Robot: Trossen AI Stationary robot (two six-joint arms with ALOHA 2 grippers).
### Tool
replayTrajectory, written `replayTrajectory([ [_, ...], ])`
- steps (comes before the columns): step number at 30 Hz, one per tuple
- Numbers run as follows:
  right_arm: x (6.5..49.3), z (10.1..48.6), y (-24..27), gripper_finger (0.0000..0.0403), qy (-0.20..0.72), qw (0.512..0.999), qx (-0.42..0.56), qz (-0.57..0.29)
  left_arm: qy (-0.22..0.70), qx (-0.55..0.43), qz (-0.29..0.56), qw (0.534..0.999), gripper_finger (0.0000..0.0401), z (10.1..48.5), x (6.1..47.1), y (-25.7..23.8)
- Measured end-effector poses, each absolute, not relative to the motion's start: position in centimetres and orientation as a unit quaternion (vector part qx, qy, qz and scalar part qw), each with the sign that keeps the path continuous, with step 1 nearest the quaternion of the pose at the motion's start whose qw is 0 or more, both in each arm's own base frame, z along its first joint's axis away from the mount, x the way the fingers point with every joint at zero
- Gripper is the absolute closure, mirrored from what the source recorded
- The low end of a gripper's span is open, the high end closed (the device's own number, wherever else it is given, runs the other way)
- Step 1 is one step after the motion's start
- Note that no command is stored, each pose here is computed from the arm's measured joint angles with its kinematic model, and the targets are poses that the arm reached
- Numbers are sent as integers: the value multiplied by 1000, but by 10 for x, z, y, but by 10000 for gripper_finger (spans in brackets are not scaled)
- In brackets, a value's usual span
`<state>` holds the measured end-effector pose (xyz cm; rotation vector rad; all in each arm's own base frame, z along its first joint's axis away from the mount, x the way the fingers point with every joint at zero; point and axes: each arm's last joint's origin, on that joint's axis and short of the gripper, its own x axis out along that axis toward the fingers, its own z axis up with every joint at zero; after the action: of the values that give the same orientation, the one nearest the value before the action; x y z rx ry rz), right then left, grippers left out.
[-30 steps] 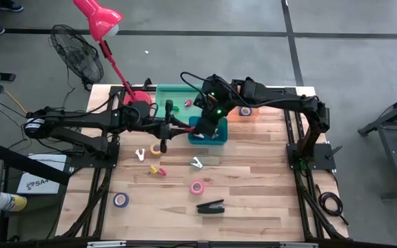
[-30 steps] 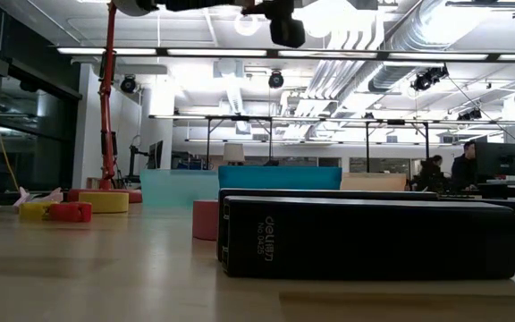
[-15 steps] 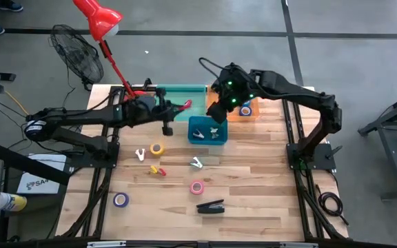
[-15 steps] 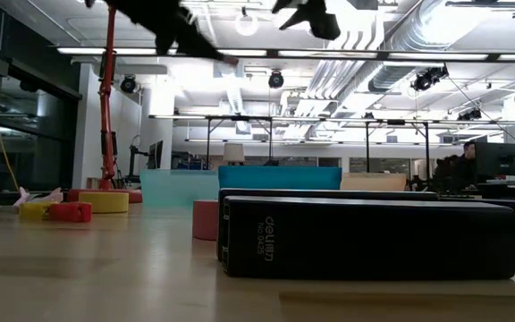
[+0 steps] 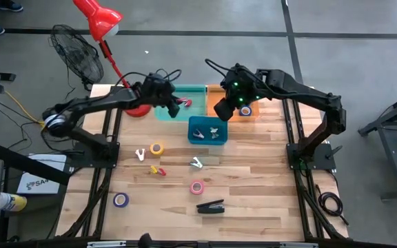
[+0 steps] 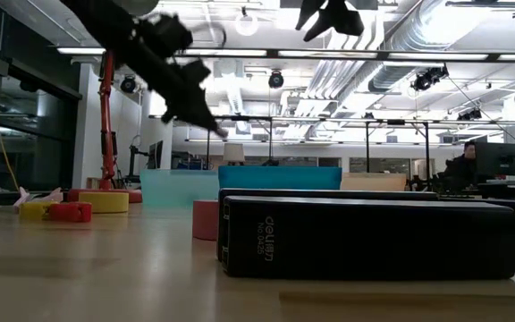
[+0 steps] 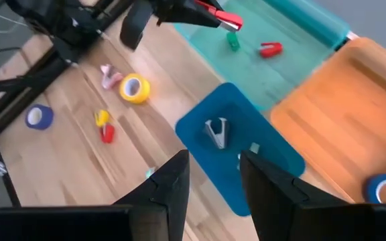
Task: Pick and place Stapler, Stapler remover, tape
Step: Put the right red stapler into the green bin
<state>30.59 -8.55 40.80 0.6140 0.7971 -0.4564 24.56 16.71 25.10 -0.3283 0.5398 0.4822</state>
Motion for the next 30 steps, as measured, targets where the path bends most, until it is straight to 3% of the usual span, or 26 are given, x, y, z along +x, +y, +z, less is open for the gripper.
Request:
replayTrajectory([
  [7, 303, 406, -86, 279, 392, 843, 281, -239, 267, -368, 259, 852, 345, 209, 238, 208],
  [11, 301, 405, -86, 279, 400, 838, 278, -246, 265, -435, 278, 815, 345, 190, 232, 224],
  [26, 301, 404, -87, 279, 402, 841, 254, -258, 243, -520, 381, 725, 344, 172, 205, 251],
  [30, 300, 404, -87, 279, 402, 842, 243, -265, 256, -514, 394, 718, 313, 170, 203, 249],
])
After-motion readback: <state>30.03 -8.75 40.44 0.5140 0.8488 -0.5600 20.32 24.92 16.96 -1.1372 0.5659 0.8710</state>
